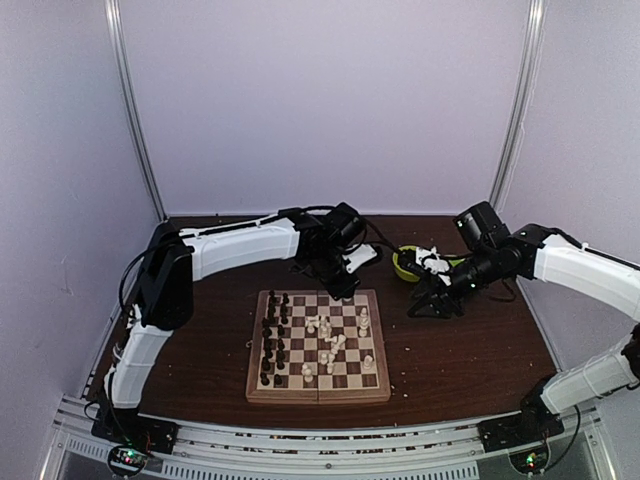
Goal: Set up the chess pieces on the board
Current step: Place the pawn at h2.
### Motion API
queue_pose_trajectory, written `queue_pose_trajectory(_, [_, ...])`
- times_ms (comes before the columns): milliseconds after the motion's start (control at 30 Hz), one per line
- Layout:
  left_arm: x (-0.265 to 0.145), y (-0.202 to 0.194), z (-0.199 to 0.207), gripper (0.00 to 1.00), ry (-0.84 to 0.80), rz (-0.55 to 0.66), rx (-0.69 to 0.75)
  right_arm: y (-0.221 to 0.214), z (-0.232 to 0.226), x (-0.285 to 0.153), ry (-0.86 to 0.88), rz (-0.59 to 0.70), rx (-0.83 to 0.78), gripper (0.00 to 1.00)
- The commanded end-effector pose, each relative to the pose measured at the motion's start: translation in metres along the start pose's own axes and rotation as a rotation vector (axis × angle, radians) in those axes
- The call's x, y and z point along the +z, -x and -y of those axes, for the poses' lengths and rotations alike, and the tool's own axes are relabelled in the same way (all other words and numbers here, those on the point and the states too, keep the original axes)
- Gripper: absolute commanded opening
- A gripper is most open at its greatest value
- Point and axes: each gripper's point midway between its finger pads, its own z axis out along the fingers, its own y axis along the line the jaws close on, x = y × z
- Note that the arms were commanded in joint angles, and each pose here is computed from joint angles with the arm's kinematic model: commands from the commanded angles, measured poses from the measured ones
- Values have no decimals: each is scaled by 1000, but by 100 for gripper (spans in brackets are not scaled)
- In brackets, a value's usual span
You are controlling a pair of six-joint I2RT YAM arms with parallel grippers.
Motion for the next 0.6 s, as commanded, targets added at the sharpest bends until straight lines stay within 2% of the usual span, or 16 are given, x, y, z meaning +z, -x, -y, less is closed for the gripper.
queue_pose_trajectory(0, [3, 15, -11, 12, 2, 48, -17, -3, 2, 0, 0, -16, -3, 41])
queue_pose_trajectory(567, [28, 8, -10, 12, -30, 34, -35, -6, 2, 4, 15, -33, 5, 41])
